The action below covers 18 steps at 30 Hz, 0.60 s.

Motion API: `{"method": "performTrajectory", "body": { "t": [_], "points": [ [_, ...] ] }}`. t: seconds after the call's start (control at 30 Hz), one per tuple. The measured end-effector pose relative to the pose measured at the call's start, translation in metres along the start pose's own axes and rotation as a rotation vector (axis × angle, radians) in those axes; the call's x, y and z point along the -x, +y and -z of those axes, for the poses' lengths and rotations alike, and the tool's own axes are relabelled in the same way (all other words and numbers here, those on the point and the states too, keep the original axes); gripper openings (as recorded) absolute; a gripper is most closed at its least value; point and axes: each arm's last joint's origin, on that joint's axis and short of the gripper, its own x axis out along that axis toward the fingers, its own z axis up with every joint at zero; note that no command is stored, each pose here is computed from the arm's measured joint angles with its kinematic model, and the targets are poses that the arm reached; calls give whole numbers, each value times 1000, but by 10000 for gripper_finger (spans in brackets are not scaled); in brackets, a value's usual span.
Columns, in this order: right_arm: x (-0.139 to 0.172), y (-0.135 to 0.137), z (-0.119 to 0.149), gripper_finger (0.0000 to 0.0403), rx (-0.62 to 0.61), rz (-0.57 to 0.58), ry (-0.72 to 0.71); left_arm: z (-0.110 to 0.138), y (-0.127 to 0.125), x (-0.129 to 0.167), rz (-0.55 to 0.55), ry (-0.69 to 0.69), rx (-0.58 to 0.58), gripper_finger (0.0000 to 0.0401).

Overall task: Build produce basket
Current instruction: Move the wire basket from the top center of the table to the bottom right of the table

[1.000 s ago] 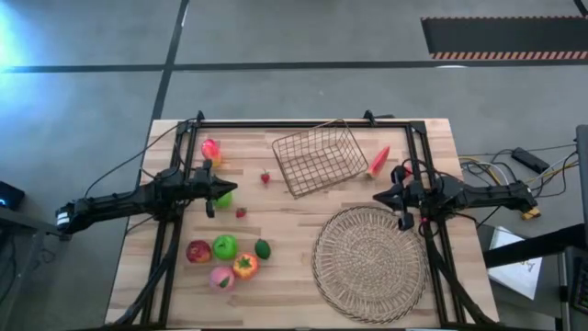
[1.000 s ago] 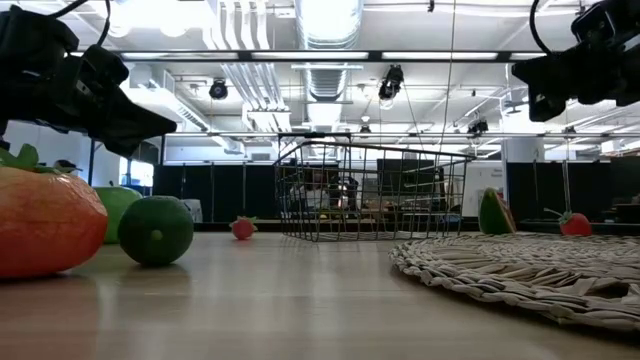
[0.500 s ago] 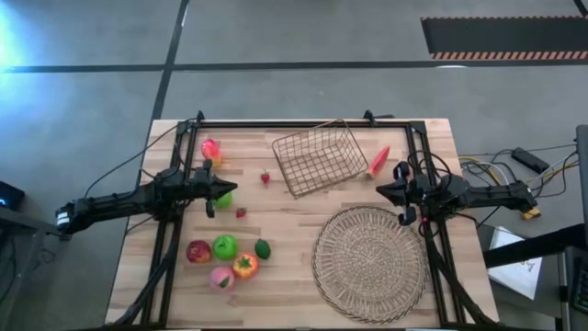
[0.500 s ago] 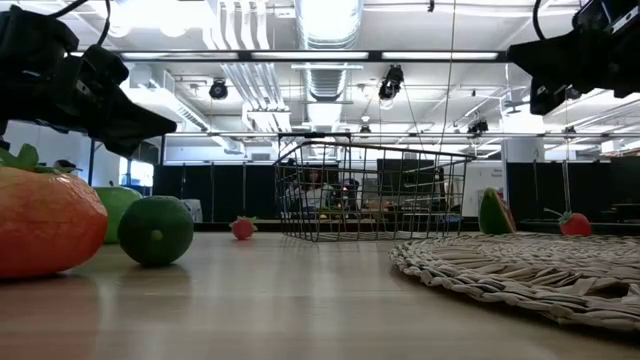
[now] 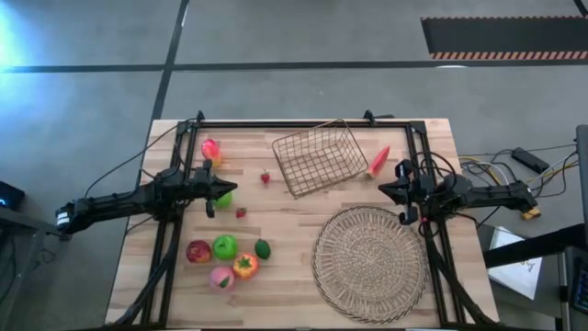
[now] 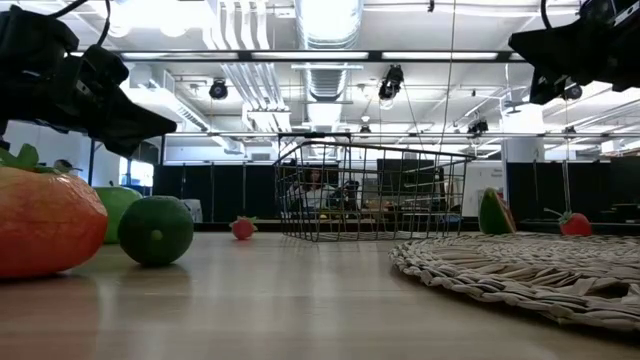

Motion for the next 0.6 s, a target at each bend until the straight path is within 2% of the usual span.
{"method": "performTrajectory", "body": {
  "t": [0.33,0.6],
  "points": [
    [0,0,-2,9,-99,2,-19,0,0,0,0,0,0,0],
    [0,0,0,9,-46,1,1,0,0,0,0,0,0,0]
  ]
}}
